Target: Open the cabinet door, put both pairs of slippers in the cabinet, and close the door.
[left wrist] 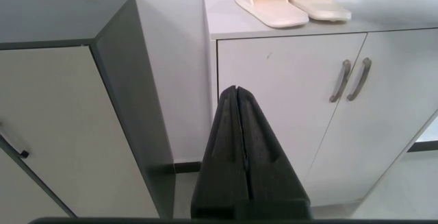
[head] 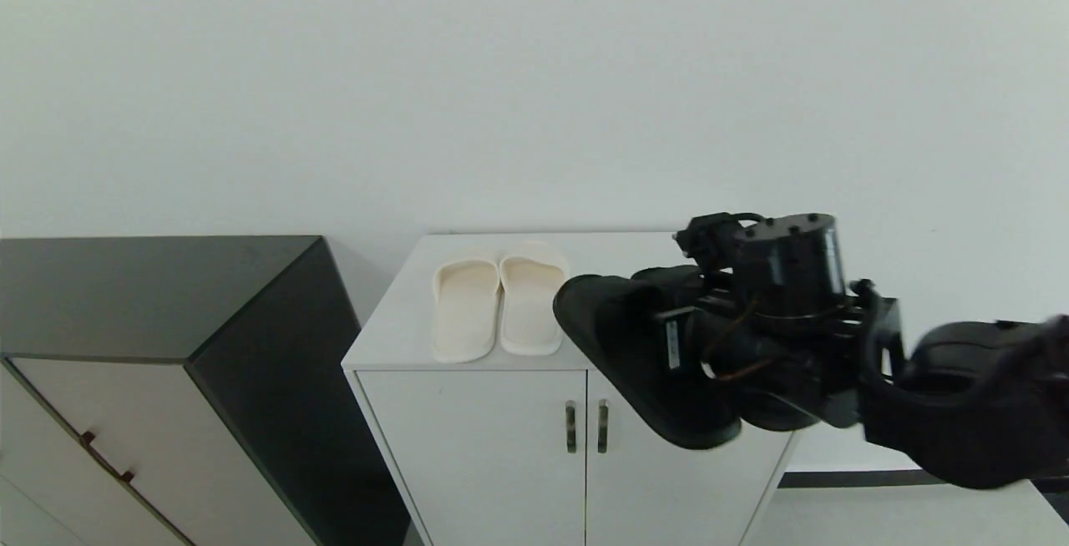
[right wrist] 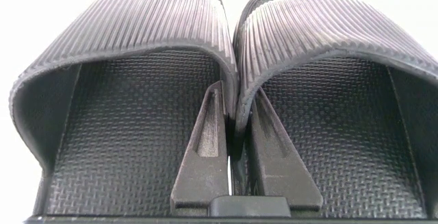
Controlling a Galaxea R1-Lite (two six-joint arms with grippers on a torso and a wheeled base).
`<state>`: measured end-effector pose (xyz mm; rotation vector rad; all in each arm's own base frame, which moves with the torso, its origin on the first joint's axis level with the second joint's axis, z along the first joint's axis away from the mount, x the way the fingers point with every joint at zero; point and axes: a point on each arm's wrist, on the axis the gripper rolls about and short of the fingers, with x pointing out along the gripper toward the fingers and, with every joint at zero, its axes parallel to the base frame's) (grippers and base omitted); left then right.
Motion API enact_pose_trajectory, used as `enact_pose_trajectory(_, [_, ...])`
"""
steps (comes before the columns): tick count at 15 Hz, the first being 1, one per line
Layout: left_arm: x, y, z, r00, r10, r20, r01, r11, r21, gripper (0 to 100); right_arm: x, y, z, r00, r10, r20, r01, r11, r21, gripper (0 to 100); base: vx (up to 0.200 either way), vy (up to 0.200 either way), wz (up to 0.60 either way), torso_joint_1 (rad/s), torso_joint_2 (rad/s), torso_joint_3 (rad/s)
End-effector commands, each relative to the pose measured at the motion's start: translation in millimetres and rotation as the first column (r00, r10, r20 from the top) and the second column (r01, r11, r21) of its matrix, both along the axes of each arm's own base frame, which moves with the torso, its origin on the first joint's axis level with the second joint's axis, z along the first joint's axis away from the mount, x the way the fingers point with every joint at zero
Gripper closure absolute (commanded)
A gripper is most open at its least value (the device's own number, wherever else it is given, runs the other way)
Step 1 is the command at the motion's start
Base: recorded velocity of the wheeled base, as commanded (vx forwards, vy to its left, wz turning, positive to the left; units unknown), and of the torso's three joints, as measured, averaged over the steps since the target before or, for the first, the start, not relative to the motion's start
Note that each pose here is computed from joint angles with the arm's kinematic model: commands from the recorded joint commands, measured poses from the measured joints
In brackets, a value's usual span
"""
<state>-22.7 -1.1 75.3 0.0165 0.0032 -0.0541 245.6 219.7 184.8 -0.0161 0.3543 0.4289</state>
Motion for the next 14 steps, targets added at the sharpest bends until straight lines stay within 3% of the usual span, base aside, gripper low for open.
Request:
enact_pose_trajectory(1, [0.0,0.0,0.0,1.0,0.0,0.0,0.0,1.0,-0.001,100,-63.8,-46.2,22.5,0.984,0.175,0.018,-0.176,0.981,0.083,100,0.0,0.0,0.0,0.0,0.0,0.0])
enact_pose_trajectory(8, [0.0,0.0,0.0,1.0,0.0,0.001,0.0,1.0,0.0,100,-68.2,-49.4,7.4,0.975,0.221,-0.034,-0.219,0.974,0.065,100,0.0,0.0,0.0,0.0,0.0,0.0])
enact_pose_trajectory(12, [0.0,0.0,0.0,1.0,0.0,0.001,0.0,1.0,0.0,100,-69.1,-50.3,4.1,0.974,0.224,-0.044,-0.221,0.974,0.056,100,-0.2,0.0,0.0,0.012,0.0,0.001])
enact_pose_trajectory(14, [0.0,0.0,0.0,1.0,0.0,0.001,0.0,1.0,0.0,100,-69.7,-50.6,1.5,0.971,0.233,-0.046,-0.231,0.972,0.044,100,0.0,0.0,0.0,0.0,0.0,0.0])
